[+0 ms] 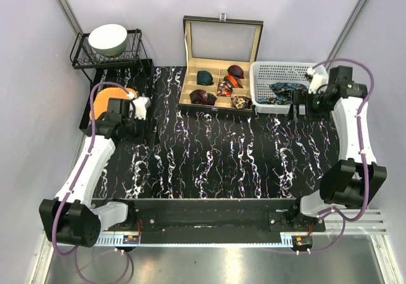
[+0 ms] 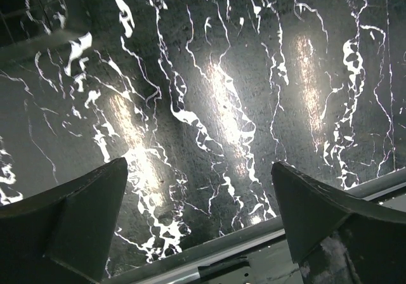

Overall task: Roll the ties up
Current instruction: Pick up the tie from the bin.

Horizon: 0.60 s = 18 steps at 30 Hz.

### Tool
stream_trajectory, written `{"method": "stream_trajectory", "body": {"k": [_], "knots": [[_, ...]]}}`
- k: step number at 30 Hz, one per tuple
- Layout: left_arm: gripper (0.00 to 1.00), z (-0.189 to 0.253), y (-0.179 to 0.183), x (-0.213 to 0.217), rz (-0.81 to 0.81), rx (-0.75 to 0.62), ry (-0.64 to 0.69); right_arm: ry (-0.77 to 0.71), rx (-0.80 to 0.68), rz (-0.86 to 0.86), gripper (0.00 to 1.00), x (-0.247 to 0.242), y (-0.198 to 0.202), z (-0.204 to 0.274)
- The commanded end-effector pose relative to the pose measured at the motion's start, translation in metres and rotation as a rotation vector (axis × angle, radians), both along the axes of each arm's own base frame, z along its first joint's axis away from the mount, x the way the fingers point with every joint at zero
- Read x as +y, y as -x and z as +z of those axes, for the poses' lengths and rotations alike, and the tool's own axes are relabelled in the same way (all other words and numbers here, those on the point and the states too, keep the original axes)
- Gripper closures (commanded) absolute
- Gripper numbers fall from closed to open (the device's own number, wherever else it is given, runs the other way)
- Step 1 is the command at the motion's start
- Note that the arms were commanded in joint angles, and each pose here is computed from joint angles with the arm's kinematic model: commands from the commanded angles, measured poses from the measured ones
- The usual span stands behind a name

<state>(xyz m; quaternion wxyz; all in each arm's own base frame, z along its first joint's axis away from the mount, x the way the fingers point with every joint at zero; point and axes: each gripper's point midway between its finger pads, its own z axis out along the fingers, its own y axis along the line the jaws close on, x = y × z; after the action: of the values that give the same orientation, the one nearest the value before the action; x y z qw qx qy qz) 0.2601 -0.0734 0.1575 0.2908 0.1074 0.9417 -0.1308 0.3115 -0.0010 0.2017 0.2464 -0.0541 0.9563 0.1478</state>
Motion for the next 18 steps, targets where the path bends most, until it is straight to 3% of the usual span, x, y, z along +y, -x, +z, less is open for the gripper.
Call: {"method": "stream_trajectory", "body": {"k": [1,10,18], "knots": [[0.01,0.052,-0.029,0.0,-0.028,-0.201,-0.007,0.042,-0.193,-0.041,0.0,-0.01,-0.046,0.062],[0.01,0.138,-0.074,-0.008,-0.091,-0.463,-0.008,0.172,-0.358,-0.179,0.0,-0.059,-0.158,0.108],[0.01,0.131,-0.103,-0.011,-0.108,-0.425,-0.022,0.233,-0.389,-0.203,0.0,-0.086,-0.238,0.076]]}}
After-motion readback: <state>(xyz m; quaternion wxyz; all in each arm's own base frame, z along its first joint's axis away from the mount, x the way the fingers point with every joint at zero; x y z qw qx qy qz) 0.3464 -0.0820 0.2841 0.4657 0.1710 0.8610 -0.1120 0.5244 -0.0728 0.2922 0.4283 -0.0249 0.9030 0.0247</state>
